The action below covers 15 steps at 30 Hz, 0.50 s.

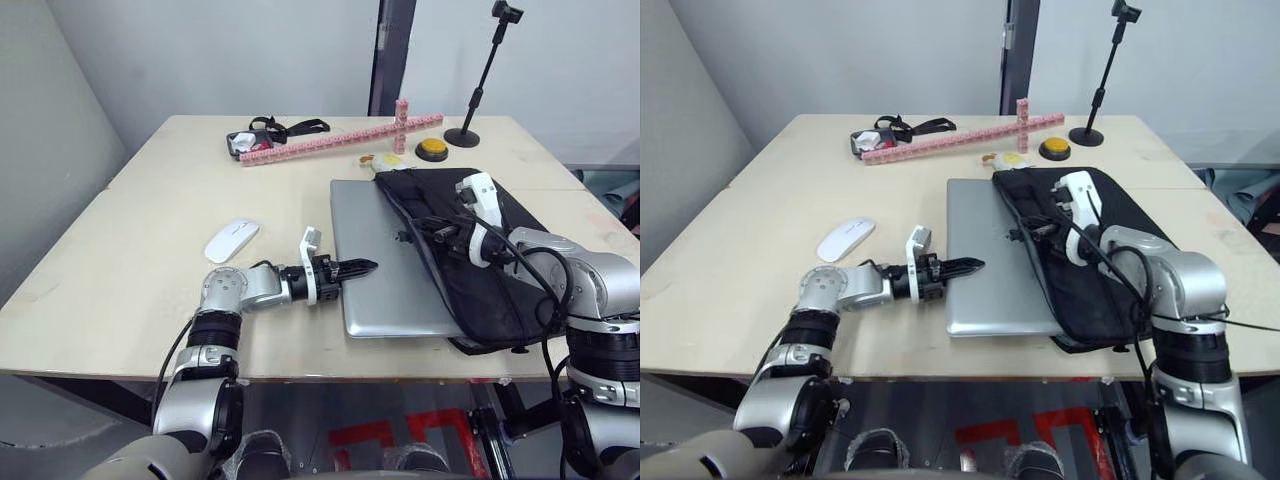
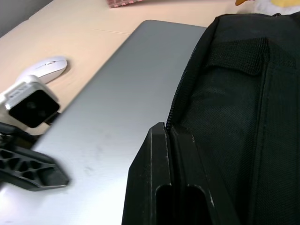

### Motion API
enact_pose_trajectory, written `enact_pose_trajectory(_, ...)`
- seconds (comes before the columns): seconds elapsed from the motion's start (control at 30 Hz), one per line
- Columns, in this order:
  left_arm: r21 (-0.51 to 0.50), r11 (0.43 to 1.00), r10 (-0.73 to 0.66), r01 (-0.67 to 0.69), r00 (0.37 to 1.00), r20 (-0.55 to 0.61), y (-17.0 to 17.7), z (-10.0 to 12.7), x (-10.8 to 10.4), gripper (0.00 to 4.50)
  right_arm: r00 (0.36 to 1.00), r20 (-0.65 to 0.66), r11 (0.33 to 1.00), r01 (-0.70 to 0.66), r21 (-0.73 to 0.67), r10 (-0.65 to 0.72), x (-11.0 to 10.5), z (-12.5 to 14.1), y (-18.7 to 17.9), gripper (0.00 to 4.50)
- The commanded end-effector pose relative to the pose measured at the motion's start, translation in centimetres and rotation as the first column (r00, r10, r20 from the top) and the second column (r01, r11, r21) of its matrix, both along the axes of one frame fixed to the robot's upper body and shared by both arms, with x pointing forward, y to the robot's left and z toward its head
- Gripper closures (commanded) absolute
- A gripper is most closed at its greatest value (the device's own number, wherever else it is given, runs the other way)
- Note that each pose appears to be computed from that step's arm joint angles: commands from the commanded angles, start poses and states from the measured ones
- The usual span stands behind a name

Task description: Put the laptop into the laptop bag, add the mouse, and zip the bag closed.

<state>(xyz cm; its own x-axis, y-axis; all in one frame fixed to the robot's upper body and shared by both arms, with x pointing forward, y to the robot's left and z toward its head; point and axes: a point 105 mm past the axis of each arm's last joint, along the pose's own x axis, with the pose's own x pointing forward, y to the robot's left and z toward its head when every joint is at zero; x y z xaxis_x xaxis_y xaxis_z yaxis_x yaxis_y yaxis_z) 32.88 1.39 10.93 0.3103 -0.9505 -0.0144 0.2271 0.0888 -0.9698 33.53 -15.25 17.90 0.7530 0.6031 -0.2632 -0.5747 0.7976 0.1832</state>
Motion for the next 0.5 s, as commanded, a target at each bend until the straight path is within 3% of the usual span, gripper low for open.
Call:
enact_pose_trajectory(0.03, -0.150, 0.988, -0.013, 0.034, 0.990, 0.142, -1.7, 4.0, 0.5, 4.20, 0.997, 0.076, 0.999, -0.031, 0.010, 0.030, -0.5, 2.1, 0.8, 4.47)
enact_pose_trajectory(0.5, -0.196, 0.977, -0.058, 0.081, 0.991, 0.120, -6.8, 4.2, 0.1, 4.20, 0.996, 0.063, 0.996, -0.071, 0.045, 0.068, -1.4, 2.0, 3.2, 4.47)
